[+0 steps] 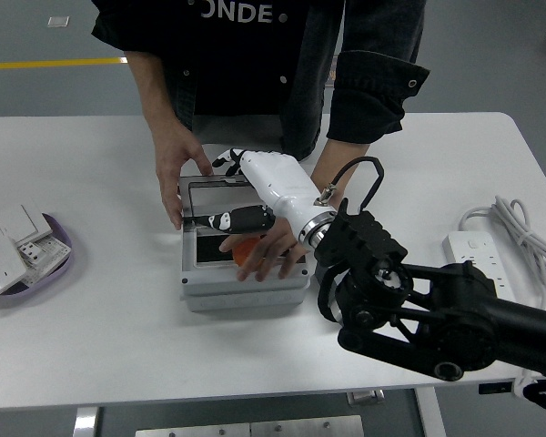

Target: Pick up the cylinder from the cube,place it in the box,flap close box

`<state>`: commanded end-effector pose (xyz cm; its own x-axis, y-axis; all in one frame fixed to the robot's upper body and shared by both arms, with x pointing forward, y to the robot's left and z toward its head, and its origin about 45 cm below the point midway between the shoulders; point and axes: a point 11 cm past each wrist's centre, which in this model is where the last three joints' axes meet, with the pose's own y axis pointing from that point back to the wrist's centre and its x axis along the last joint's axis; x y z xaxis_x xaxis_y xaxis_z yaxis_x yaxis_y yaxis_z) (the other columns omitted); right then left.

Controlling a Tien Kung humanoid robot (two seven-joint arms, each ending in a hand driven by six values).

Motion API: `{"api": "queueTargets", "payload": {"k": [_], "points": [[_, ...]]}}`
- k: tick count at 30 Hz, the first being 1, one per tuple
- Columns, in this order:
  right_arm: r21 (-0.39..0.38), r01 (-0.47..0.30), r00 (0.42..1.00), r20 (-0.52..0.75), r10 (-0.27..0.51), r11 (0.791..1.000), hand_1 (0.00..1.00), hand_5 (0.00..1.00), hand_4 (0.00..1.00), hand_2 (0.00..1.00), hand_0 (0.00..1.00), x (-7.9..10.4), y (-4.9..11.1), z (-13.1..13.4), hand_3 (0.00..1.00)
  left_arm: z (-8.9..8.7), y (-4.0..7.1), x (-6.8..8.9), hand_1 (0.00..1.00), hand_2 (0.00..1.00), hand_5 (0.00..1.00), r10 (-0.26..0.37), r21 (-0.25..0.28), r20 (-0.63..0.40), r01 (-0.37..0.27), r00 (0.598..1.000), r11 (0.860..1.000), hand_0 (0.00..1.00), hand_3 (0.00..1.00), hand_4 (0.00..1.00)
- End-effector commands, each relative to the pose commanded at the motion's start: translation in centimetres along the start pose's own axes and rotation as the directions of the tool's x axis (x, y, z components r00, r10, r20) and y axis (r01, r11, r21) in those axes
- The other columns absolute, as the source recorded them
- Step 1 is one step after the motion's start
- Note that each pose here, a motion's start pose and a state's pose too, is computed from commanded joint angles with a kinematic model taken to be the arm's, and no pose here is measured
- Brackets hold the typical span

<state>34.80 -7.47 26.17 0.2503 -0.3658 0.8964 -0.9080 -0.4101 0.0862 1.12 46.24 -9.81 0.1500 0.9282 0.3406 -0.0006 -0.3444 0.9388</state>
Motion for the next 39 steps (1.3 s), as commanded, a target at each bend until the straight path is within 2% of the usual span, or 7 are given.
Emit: {"api": "queueTargets", "payload": {"k": [9,14,30,31,36,37,39], "points": [[-0.076,0.004,1.000,0.017,-0.002,0.997,0.647,0.453,0.953,0.671,0.771,0.5,-2.3,2.4,0.763,0.2,0.0,0.3,0.621,0.605,0.231,0.005,-0.003,0.003,-0.005,1.000,1.000,0.595,0.618,0.681],[-0.092,0.026,1.000,0.015,-0.024,0.995,0.647,0.446,0.944,0.669,0.769,-0.2,-2.2,3.1,0.762,0.3,0.0,0.3,0.621,0.605,0.231,0.004,-0.004,0.004,-0.004,1.000,1.000,0.595,0.618,0.681],[0.011,0.102,0.988,0.117,-0.102,0.995,0.648,0.447,0.933,0.666,0.769,-2.0,2.5,1.5,0.759,0.3,0.0,0.2,0.621,0.604,0.231,0.006,-0.006,0.000,-0.006,1.000,1.000,0.595,0.617,0.680],[0.017,0.114,0.984,0.139,-0.115,0.993,0.638,0.405,0.829,0.662,0.757,-2.1,2.9,1.3,0.757,0.3,0.0,0.2,0.621,0.603,0.230,0.006,-0.006,0.000,-0.006,1.000,1.000,0.595,0.616,0.681],[0.011,0.192,0.954,0.231,-0.190,0.981,0.638,0.405,0.829,0.662,0.757,-3.4,4.0,1.8,0.757,0.3,0.0,0.2,0.621,0.603,0.230,0.009,-0.006,-0.001,-0.009,1.000,1.000,0.595,0.616,0.681],[0.011,0.207,0.947,0.249,-0.203,0.978,0.639,0.398,0.749,0.663,0.743,-3.7,4.1,2.0,0.744,0.3,0.0,0.2,0.621,0.603,0.231,0.009,-0.006,-0.001,-0.009,1.000,1.000,0.595,0.616,0.682],[0.011,0.232,0.928,0.296,-0.225,0.973,0.639,0.398,0.749,0.663,0.743,-4.3,4.1,2.5,0.744,0.3,0.0,0.2,0.621,0.603,0.231,0.010,-0.008,-0.001,-0.010,1.000,1.000,0.595,0.616,0.682]]}}
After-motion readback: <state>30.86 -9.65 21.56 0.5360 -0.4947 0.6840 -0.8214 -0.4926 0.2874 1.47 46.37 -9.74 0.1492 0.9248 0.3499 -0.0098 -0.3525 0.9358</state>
